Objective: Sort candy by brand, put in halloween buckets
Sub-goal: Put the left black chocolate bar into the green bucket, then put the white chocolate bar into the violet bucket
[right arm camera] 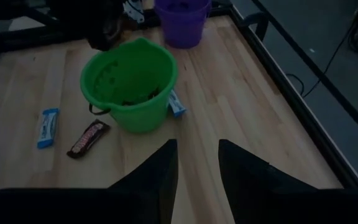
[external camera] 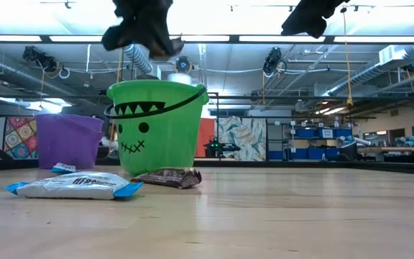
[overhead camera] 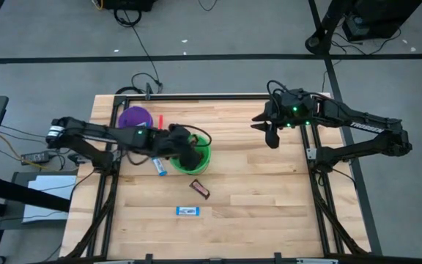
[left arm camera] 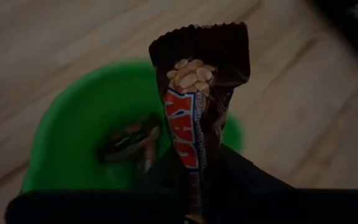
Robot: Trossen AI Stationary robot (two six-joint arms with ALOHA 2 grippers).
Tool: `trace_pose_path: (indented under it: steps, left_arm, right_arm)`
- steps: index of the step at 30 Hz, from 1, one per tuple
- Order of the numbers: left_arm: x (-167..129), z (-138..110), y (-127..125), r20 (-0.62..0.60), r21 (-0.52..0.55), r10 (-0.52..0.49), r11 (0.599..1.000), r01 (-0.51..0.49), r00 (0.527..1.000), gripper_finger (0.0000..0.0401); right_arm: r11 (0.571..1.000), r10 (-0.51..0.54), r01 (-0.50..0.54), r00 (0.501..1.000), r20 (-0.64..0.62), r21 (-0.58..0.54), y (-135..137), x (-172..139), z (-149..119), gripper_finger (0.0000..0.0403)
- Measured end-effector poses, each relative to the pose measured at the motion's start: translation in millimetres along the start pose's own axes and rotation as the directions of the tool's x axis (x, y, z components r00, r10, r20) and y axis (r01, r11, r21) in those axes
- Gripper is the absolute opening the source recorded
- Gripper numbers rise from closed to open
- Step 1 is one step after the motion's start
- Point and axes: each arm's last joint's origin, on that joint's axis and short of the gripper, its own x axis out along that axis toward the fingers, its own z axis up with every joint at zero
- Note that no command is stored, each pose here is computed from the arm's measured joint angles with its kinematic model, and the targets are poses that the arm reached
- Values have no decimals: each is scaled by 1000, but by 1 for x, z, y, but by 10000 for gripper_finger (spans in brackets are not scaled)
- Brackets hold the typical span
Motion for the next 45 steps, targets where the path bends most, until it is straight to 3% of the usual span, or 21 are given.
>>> trace_pose_path:
  steps: [5, 18, 23, 28, 32, 36, 41, 45]
  left_arm:
    - [9, -3, 4, -54, 11, 64, 998, -63, 997, 92]
    - [4, 8, 2, -2, 6, -26, 1000, 26, 1000, 227]
    - [-8, -3, 14, -177, 47, -6, 999, 15, 984, 235]
    - [-27, -25, 23, -390, 140, 41, 990, 16, 920, 226]
    - [-35, -41, 23, -460, 220, 103, 976, 1, 882, 224]
    - [-42, -52, 22, -458, 345, 153, 939, 17, 876, 224]
    - [-43, -62, 21, -342, 518, 228, 855, -19, 912, 224]
    - [-35, -76, 24, -342, 617, 273, 787, -4, 899, 224]
  right_arm:
    - [1000, -1, 1, 999, -46, 2, 0, 0, -4, 128]
    - [1000, -1, 1, 998, -68, -2, 0, 0, -7, 128]
    - [1000, -1, 1, 998, -68, -5, 0, 0, -7, 128]
    - [1000, -2, 1, 998, -68, -15, 0, 0, -7, 128]
    - [1000, -12, 10, 998, -67, -26, -1, 0, -6, 128]
    - [999, -16, 14, 998, -56, -30, -1, 0, -5, 128]
    - [999, -31, 30, 998, -52, -19, -5, 0, -5, 128]
    - [999, -36, 36, 998, -51, -13, -7, -1, -5, 128]
